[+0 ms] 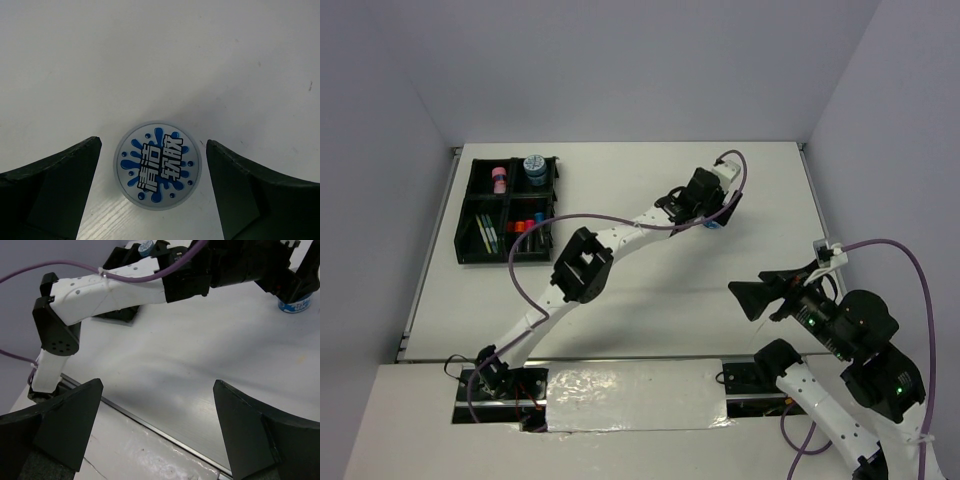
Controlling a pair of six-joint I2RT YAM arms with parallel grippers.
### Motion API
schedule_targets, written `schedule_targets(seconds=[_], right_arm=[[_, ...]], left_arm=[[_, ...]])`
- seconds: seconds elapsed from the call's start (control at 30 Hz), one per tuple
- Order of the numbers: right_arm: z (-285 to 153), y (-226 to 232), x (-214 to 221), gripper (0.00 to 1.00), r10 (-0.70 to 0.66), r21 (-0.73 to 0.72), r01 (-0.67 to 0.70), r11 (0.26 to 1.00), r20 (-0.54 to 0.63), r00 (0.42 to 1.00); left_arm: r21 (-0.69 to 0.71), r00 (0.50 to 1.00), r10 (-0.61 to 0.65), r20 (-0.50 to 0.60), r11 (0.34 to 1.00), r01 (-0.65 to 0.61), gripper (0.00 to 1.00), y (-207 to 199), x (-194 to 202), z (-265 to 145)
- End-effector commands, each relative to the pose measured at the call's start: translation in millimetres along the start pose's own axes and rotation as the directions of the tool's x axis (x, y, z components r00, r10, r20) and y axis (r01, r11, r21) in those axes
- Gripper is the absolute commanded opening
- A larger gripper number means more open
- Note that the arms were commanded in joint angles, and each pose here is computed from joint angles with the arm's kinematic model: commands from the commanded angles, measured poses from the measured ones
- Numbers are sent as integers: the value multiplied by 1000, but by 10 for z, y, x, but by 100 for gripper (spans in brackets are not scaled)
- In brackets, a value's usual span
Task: Sort the stationery into containers
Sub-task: Pick up the stationery from the center of the board.
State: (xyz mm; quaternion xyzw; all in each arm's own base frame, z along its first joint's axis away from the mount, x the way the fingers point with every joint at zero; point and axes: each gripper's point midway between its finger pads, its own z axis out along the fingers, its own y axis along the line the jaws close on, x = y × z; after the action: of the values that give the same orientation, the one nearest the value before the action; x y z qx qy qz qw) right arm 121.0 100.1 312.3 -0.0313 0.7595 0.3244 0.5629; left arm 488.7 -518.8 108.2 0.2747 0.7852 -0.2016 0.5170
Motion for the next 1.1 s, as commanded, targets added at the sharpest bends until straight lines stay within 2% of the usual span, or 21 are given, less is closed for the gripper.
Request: schedule_targets(seconds=[0.0,0.17,0.23,0.33,0.37,0.43,0.47,0.5,0.57,0.6,0.67,0.7,0.73,0.77,0.8,0.83,0.87,0.93,0.97,1.03,1.07], right_arm=[[-94,118,-103,100,-23,-56,25,998,36,999],[-103,104,-133,100,-31,-47,33,998,49,998],[-99,106,-139,100,-31,-47,33,998,51,998],[-97,107,-132,100,-28,-50,31,998,52,998],[-96,102,-134,100,-28,-48,31,998,55,998],[-95,78,-129,100,-29,-37,31,999,57,998],[-91,68,-128,100,-31,-31,32,999,56,998],[-84,56,-126,100,-32,-26,33,999,56,998],[-61,49,-128,100,-35,-22,36,999,54,998],[-36,54,-130,100,-35,-24,36,999,52,998],[5,53,-108,100,-35,-27,36,999,45,998],[22,61,-107,100,-33,-33,35,999,46,998],[50,88,-116,100,-34,-48,36,998,50,998],[92,76,-79,100,-32,-49,34,998,40,999],[125,90,-91,100,-33,-57,35,998,46,998],[149,96,-91,100,-30,-60,33,998,46,999],[188,88,-61,100,-28,-61,30,998,37,999],[246,126,-71,100,-27,-81,30,996,36,999],[267,127,-70,100,-29,-81,31,996,32,999],[313,140,-79,100,-32,-83,33,996,22,999],[316,158,-96,100,-37,-88,38,995,20,999]], left_arm=[[30,999,2,44,1000,-3,99,-80,-51,97],[34,1000,-6,7,999,6,99,-86,105,106],[39,1000,-8,2,999,8,94,-93,124,106],[36,1000,-8,11,999,8,64,-88,90,91],[33,1000,-11,11,999,11,40,-84,89,86],[26,1000,-11,27,1000,11,16,-70,-47,11],[23,1000,-10,29,1000,9,1,-70,-95,-32],[17,998,-12,69,1000,11,0,-76,-371,-181],[-49,998,-11,69,999,14,0,69,-492,-358],[-127,996,0,94,992,12,0,256,-746,-601],[-242,994,6,109,970,20,0,536,-1005,-903],[-306,990,-7,144,951,51,0,812,-1294,-1191],[-364,994,-34,102,929,69,0,1023,-1279,-1373],[-469,992,-72,106,876,114,0,1485,-1327,-1581],[-505,981,-128,147,843,186,0,1714,-1478,-1854],[-555,980,-171,98,808,197,0,1952,-1353,-2039],[-608,965,-238,112,752,256,0,2437,-1304,-2244],[-622,926,-351,141,696,358,0,2828,-1249,-2514],[-669,900,-422,108,638,380,0,3187,-1015,-2719],[-701,872,-479,95,590,401,0,3470,-836,-2885],[-737,853,-515,88,542,404,0,3712,-677,-3052]])
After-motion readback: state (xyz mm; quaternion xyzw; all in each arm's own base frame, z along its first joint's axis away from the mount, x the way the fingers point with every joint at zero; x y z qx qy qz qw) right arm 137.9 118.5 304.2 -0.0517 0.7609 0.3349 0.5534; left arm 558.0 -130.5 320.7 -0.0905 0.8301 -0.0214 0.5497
